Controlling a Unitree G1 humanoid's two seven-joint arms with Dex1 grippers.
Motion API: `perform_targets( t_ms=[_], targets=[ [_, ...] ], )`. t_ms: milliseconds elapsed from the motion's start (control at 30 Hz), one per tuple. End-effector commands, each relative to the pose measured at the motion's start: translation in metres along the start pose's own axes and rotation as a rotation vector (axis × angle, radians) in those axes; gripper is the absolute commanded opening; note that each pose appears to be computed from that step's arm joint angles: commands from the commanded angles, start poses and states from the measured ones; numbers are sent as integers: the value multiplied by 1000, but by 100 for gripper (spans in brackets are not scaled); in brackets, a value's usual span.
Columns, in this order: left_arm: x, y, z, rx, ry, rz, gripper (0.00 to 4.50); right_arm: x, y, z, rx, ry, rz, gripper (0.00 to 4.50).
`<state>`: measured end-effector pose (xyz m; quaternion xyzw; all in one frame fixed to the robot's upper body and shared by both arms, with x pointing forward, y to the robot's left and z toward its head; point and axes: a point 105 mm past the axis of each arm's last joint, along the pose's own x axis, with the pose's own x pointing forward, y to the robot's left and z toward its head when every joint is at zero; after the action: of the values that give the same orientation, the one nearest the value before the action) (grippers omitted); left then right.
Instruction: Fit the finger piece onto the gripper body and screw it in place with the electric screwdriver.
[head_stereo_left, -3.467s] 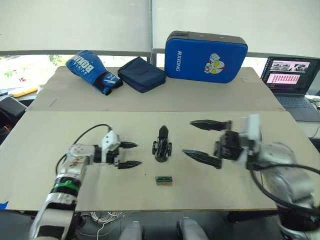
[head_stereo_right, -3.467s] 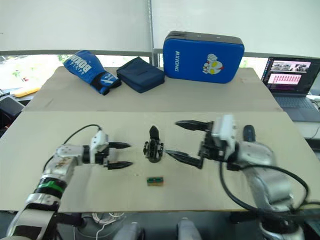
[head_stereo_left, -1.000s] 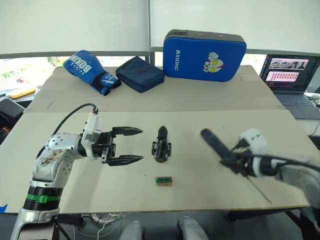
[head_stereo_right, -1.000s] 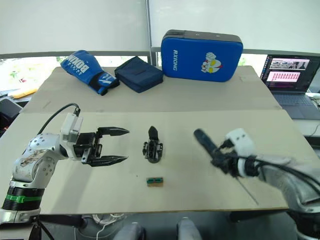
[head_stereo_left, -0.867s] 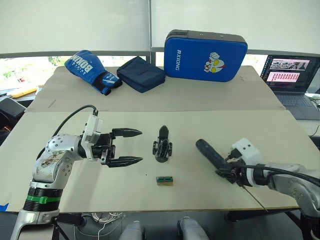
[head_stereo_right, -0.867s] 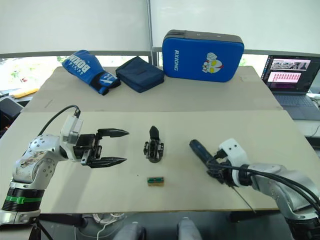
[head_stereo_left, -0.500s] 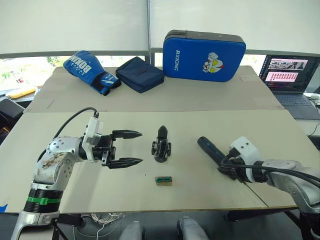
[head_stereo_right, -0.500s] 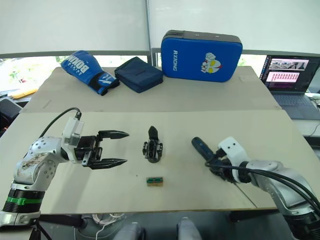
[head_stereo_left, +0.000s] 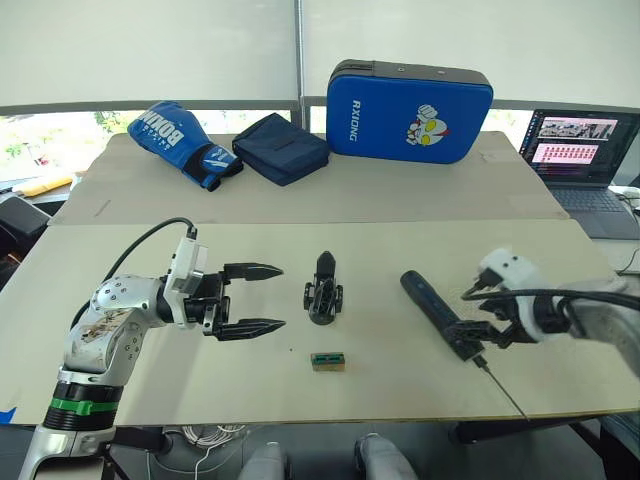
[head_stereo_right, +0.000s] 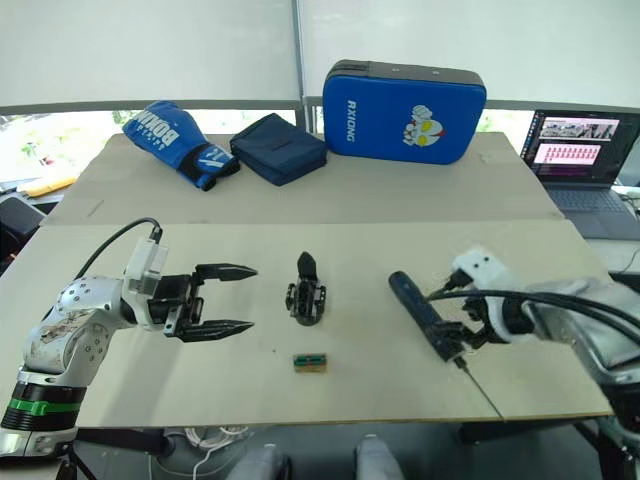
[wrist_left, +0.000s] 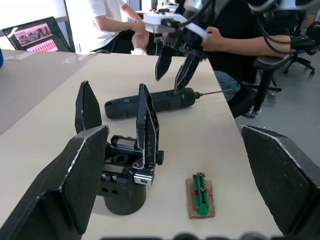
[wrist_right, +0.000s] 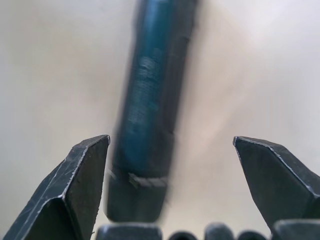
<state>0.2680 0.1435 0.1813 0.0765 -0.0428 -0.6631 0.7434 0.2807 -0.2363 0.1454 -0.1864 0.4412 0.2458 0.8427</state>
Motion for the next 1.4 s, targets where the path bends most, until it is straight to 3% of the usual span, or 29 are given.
perform_targets(
  t_ms=[33, 233, 633, 733, 900, 1033, 1133, 1300, 1400],
  targets=[
    [2, -5, 7, 55, 14, -38, 450, 1, 11, -1, 64, 80, 98, 447],
    [4, -11, 6, 52, 21, -63, 450, 9, 9, 0, 72, 193, 99, 447],
    [4, -19, 3, 33, 23, -49, 450, 35, 3, 2, 33, 247, 46, 447],
    [4, -21, 1, 29, 21, -38, 450, 37, 8, -8, 27, 287, 79, 366],
    [1, -21, -1, 21, 29, -30, 450, 41, 9, -16, 44, 314, 101, 194],
    [-1, -18, 0, 24, 33, -26, 450, 40, 6, -16, 68, 305, 100, 190],
    [-3, -17, -1, 25, 41, -20, 450, 32, 0, -8, 47, 219, 92, 190],
    [-18, -10, -9, 22, 60, 39, 450, -10, -9, 6, 47, 70, 134, 190],
    [-26, -6, -16, 32, 78, 59, 450, -35, -9, 24, 23, -108, 170, 190]
  ],
)
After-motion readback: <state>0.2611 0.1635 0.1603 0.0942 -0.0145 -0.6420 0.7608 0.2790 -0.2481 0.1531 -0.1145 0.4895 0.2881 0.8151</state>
